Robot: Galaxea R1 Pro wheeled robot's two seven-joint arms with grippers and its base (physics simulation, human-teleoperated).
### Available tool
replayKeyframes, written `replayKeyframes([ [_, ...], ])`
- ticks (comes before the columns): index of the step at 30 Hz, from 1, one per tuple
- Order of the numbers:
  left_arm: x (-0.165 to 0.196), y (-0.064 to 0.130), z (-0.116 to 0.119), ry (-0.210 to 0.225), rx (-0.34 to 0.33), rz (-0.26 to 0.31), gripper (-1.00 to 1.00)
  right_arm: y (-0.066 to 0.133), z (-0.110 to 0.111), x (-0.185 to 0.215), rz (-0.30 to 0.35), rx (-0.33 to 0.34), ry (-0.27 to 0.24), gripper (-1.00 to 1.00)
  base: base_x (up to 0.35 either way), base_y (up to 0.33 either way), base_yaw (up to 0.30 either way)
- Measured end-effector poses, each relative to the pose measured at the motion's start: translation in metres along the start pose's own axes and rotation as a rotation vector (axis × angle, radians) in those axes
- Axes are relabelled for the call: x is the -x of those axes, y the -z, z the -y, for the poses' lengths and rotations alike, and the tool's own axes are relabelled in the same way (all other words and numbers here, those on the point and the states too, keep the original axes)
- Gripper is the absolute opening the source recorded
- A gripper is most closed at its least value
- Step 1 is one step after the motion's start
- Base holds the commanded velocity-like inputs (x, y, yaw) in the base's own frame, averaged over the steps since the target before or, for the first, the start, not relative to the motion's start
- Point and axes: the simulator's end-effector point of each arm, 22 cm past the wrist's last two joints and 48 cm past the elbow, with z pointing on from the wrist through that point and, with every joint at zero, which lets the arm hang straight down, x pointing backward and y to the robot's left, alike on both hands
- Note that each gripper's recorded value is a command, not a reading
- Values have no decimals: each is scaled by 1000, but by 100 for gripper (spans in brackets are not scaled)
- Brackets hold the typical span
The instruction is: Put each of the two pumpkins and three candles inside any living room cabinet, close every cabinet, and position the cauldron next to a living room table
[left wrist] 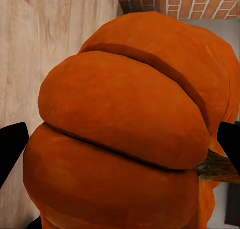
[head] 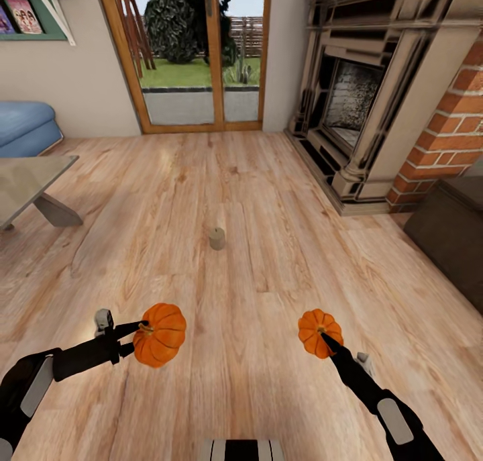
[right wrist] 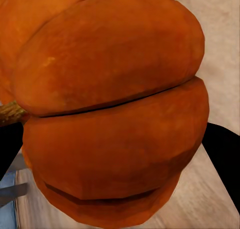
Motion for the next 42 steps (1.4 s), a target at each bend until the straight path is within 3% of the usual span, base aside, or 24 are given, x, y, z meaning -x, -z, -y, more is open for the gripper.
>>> replayKeyframes([
  [7, 3, 2, 15, -26, -14, 6, -100, 2, -18, 5, 4, 29, 16, -100, -5, 0, 0],
  [12, 5, 5, 26, -42, -23, 11, -100, -1, -34, -18, -91, 46, 27, -100, 0, 0, 24],
  [21, 6, 7, 41, -66, -37, 17, -100, 3, -65, -21, -158, 93, 22, -100, 0, 0, 168],
  [42, 8, 13, 71, -116, -65, 29, -100, 14, -106, -6, -134, 170, 62, -100, 0, 0, 190],
])
